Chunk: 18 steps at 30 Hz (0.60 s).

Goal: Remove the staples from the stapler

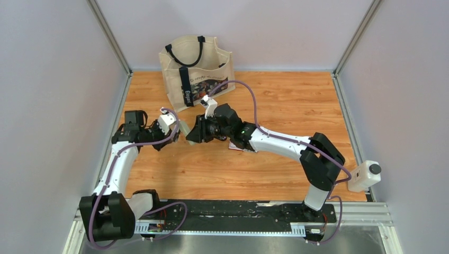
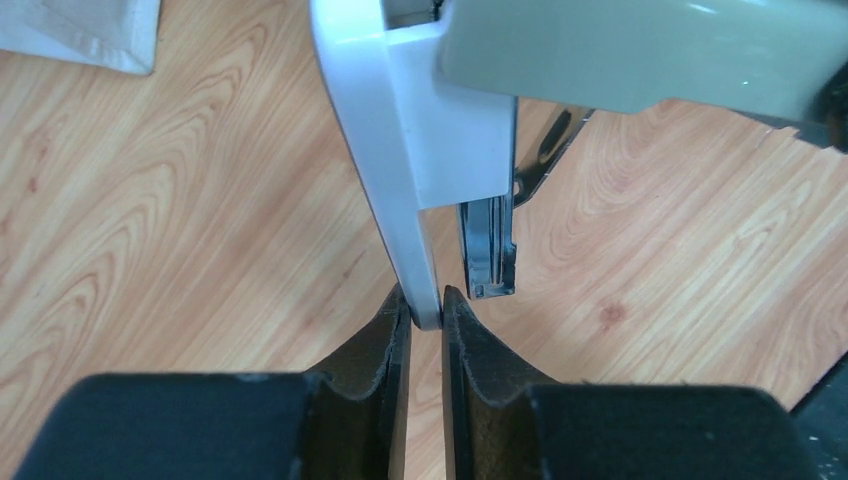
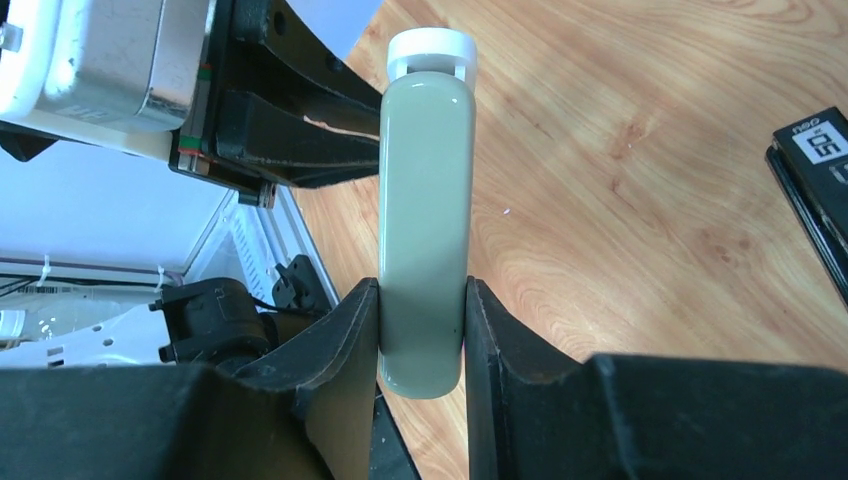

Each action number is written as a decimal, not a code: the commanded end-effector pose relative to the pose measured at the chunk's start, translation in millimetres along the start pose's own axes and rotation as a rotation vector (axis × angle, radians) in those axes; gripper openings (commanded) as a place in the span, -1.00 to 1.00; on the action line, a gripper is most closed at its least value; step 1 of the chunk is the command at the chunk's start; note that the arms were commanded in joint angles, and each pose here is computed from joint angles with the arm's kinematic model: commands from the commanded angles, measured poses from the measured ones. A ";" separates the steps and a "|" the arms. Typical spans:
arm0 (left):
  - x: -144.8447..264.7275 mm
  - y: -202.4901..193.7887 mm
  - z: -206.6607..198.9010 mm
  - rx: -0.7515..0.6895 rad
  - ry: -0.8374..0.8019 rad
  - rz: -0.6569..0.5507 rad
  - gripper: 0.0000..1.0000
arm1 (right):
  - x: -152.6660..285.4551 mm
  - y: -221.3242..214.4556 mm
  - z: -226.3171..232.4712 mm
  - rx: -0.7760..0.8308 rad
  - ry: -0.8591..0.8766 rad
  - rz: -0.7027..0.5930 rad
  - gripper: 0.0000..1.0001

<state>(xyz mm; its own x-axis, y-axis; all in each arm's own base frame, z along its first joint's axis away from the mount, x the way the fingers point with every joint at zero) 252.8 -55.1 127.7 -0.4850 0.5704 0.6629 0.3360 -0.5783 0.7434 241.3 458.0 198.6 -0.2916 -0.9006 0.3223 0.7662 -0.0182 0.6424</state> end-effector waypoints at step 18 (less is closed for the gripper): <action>-6.1 -4.7 40.4 -0.500 0.237 0.188 -0.81 | 28.8 -22.2 0.4 0.073 0.011 0.022 -1.00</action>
<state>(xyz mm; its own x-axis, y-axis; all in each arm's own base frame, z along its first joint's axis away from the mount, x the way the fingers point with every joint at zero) 270.0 -46.5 116.2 -0.5716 0.3994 0.7168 0.0950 -0.8355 0.5413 222.6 435.1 169.5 -0.2643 -0.8842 0.3851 0.7729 0.0446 0.6329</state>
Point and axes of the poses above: each gripper's point midway between its finger pads, its own x axis back along the fingers, its own z axis along the line the jaws close on, y = z × x, the point moved 1 cm from there along x, back along the fingers, and after that the axes turned 4 degrees about -x, right-handed, at the moved point
